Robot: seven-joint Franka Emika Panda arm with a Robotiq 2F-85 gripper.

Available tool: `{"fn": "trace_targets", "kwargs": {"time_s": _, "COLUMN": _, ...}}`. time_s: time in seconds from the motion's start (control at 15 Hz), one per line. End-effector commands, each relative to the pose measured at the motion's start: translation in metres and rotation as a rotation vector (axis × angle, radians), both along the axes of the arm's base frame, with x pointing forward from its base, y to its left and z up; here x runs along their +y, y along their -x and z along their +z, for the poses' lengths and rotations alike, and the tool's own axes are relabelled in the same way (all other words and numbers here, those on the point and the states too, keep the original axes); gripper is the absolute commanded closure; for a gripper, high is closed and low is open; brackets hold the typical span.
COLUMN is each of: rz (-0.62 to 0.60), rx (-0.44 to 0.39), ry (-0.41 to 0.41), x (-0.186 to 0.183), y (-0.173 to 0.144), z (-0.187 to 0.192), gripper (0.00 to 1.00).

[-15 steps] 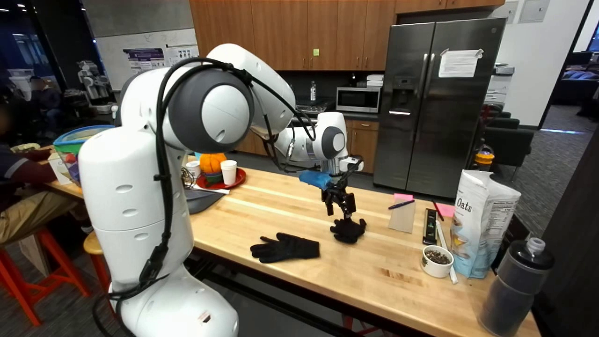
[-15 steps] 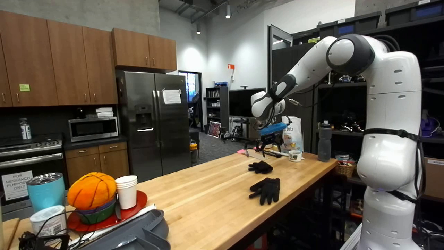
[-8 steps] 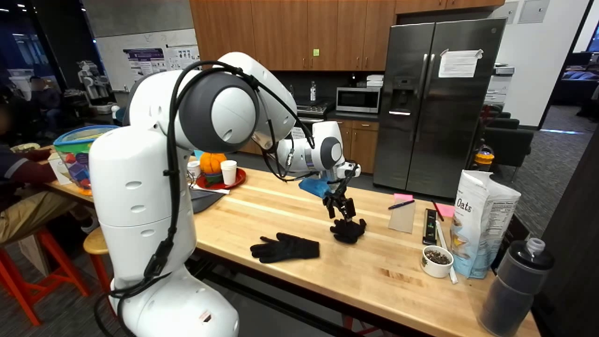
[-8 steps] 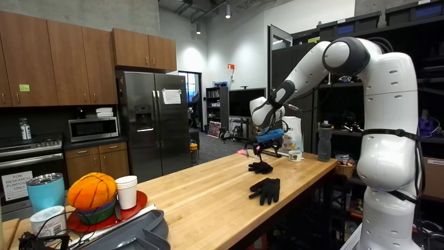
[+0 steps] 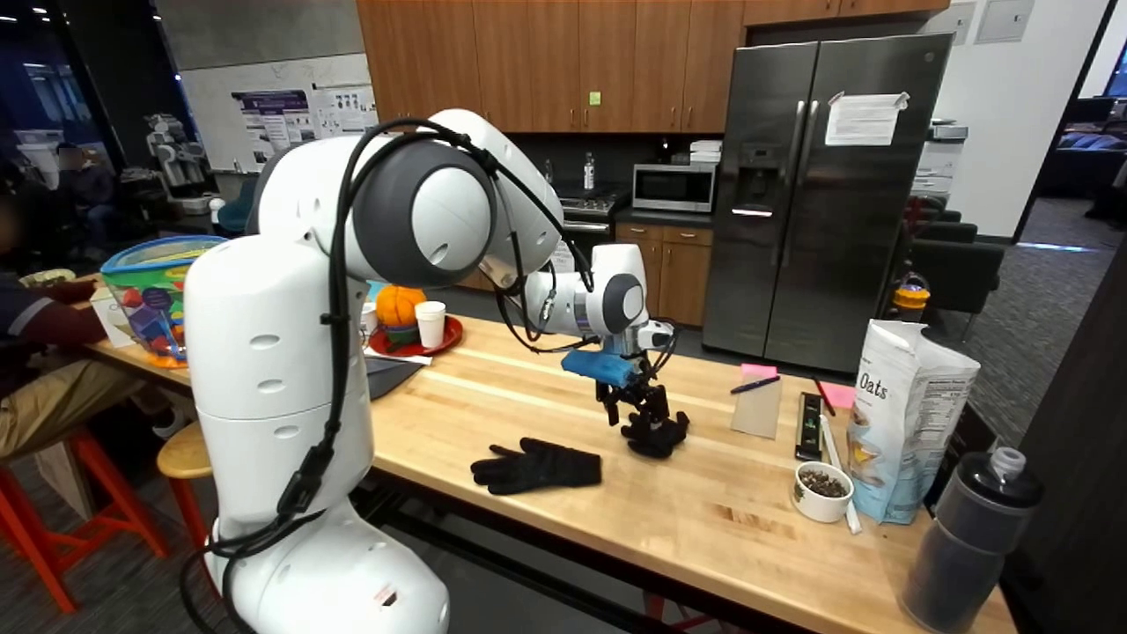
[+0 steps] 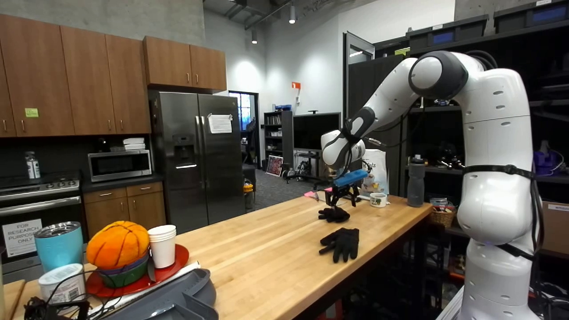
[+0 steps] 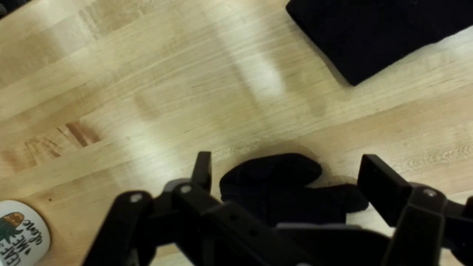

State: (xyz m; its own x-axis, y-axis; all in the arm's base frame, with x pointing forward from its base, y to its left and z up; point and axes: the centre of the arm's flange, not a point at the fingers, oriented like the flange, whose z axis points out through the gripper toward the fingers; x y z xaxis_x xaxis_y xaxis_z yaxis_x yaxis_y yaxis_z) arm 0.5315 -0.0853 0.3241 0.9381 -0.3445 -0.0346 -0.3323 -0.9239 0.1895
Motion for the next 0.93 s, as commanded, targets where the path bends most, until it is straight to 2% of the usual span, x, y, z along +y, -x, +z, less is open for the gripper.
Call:
{"fn": "trace_targets", "kwargs": {"time_s": 0.0, "rz": 0.129, "rx": 0.032, "ry": -0.052, "x": -0.008, "y": 0.006, "z": 0.001, "gripper": 0.0}}
{"fn": "trace_targets", "kwargs": {"time_s": 0.2, "rz": 0.216, "rx": 0.053, "ry": -0.082, "x": -0.011, "y": 0.007, "z": -0.003, "gripper": 0.0}}
{"fn": "trace_targets", "kwargs": {"time_s": 0.4, "rz": 0.232, "rx": 0.071, "ry": -0.093, "x": -0.019, "y": 0.007, "z": -0.007, "gripper": 0.0}}
{"fn": "trace_targets", "kwargs": {"time_s": 0.87, "rz": 0.13, "rx": 0.073, "ry": -0.087, "x": -0.04, "y": 0.001, "z": -0.012, "gripper": 0.0}}
